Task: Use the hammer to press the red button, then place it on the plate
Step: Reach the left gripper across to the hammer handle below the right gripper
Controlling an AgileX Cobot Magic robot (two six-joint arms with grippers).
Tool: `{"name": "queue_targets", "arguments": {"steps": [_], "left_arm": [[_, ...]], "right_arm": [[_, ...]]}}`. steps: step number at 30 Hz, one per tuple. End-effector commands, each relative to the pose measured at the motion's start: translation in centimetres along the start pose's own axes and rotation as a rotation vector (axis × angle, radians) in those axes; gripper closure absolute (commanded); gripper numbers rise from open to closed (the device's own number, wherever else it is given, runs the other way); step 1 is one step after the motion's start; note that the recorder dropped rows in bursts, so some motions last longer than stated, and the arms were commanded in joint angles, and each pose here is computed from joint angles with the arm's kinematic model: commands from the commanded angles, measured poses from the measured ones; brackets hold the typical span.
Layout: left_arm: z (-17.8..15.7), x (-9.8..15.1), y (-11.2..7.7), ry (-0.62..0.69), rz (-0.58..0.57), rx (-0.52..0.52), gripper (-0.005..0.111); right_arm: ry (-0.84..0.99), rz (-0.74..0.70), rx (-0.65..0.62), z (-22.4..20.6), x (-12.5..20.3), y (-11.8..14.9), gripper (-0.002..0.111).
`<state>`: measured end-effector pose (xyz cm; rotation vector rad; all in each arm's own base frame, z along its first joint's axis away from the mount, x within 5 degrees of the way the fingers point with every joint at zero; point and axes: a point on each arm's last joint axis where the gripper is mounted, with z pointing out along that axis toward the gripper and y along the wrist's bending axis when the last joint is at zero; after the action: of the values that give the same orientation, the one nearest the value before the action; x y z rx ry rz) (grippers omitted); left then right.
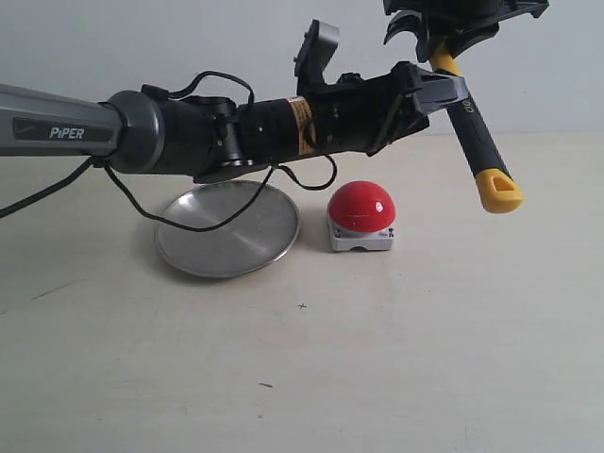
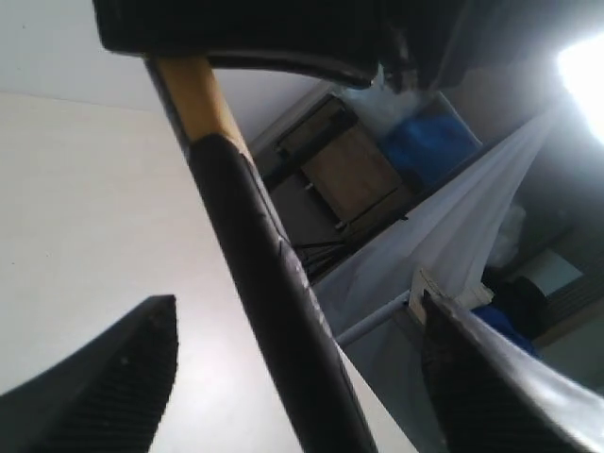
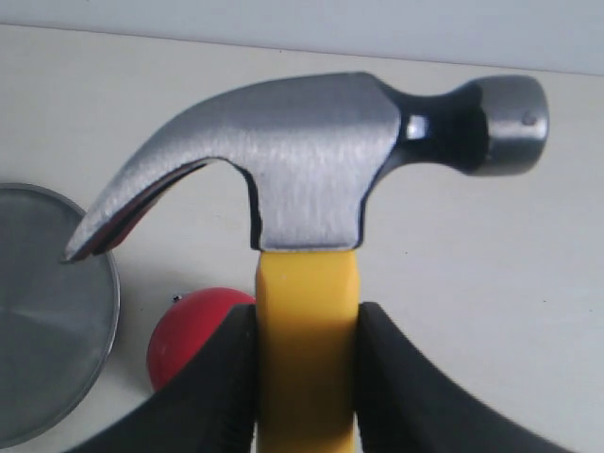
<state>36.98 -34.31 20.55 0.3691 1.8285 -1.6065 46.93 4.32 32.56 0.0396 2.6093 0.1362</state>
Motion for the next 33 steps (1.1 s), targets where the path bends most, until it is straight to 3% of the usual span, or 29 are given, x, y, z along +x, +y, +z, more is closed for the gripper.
{"name": "queue_targets", "arguments": {"steps": [1,12,21,33], "left_arm": [[1.3,0.6,-1.1,0.001,-0.011,-0.023,0.037],[2.2,1.1,-1.2,-0.033,-0.066,-0.034,0.037],[3.1,2.3,1.0,-0.022,-0.129,-0.03,0.037],[4.2,1.9,-0.5,-0.031,-0.18,0.029,0.037]], "right_arm": [[-0.055,-0.001,-0.004,-0.6,-0.5,0.0,0.108],[-0.047,0.003,-0.005,-0.6,-0.4,0.0,0.108],[-0.043,0.012,-0.007,-0.6,-0.4,0.0,0.108],[-0.043,0.012,-0.007,-0.6,-0.4,0.0,0.108]]}}
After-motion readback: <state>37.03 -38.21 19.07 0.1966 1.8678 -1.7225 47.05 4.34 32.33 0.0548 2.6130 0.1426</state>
